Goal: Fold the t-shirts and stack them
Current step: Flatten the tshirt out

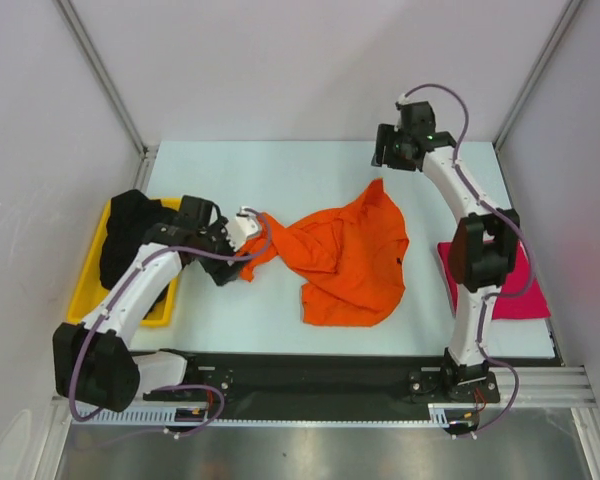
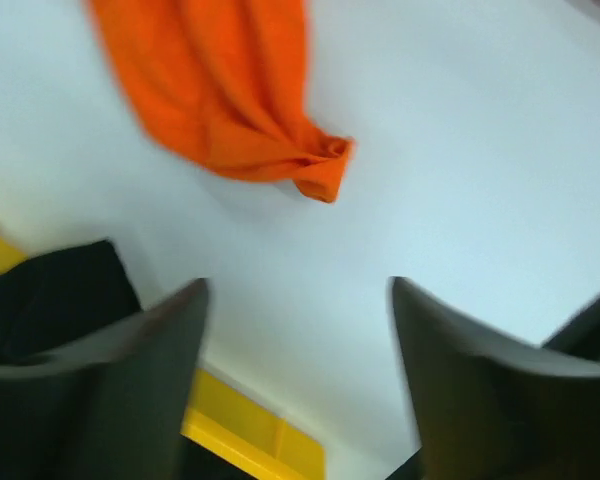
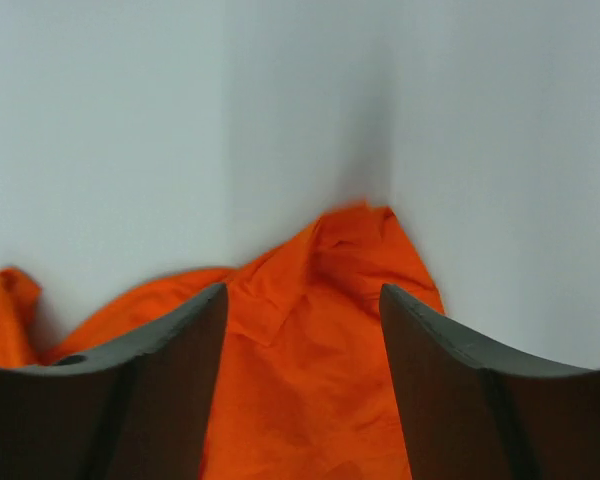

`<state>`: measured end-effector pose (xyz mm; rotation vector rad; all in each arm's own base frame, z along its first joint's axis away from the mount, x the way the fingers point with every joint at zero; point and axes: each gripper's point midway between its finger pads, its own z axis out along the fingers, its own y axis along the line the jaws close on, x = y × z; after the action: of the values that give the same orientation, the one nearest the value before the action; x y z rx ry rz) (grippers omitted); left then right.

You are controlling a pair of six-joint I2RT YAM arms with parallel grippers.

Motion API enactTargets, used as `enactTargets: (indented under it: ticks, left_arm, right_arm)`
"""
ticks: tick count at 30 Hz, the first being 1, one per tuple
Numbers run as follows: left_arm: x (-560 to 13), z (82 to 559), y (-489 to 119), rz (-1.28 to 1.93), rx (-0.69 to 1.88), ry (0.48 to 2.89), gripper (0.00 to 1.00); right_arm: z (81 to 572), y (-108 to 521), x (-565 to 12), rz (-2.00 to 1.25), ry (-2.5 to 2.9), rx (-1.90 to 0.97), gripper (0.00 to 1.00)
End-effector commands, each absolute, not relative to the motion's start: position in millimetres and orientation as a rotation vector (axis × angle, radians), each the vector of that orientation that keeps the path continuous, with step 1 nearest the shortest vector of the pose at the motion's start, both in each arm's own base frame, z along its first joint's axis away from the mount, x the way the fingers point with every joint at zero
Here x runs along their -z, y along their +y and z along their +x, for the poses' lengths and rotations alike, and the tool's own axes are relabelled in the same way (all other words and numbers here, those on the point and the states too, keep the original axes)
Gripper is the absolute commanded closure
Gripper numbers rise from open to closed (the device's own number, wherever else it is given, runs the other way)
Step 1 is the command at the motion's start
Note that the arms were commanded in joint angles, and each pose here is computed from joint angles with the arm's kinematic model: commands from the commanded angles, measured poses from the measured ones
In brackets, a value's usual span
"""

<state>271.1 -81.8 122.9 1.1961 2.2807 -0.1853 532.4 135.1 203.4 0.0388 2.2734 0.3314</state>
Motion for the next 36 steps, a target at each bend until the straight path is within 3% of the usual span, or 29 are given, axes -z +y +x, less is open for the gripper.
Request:
enactTargets:
  ticks: [1,4,6,8,9,14,17,22,27,31,35,36]
  left_arm:
    - [-133,243,-106,1.414,0.314,2.132,0.11]
    - [-152,244,-117,1.378,0.368,2.091,0.05]
    - [-165,264,-113,1.296,0.284,2.082,0.05]
    - [-173,297,-111,1.133,0.197,2.093,0.05]
    - [-177,315,-101,1.053,0.104,2.114,0.09]
    - [-168,392,-99,0.832,-0.007,2.218,0.34]
    - [-149,427,-108,0.851,-0.005,2.274,0.35]
    - [-100,446,-125,0.969,0.076,2.361,0.32]
    - [-90,449,-141,0.904,0.200,2.436,0.20]
    - [-76,450,-156,0.847,0.314,2.492,0.20]
    - [-50,433,-154,0.862,0.300,2.584,0.38]
    - [-44,425,-152,0.874,0.298,2.612,0.42]
  right_arm:
    - [550,138,-244,0.080,2.178,-0.324,0.30]
    - [535,123,-246,0.076,2.246,-0.215,0.26]
    - [509,108,-226,0.080,2.322,-0.099,0.26]
    - [477,100,-244,0.092,2.299,-0.045,0.27]
    - [450,96,-203,0.078,2.399,-0.004,0.27]
    - [351,100,-185,0.141,2.442,-0.080,0.29]
    - [297,107,-156,0.196,2.525,-0.110,0.29]
    - [222,118,-88,0.263,2.697,-0.160,0.26]
    - [208,133,-63,0.341,2.717,-0.310,0.24]
    - [216,142,-43,0.300,2.770,-0.306,0.25]
    - [215,149,-27,0.256,2.819,-0.332,0.28]
    - [215,148,-25,0.260,2.824,-0.328,0.35]
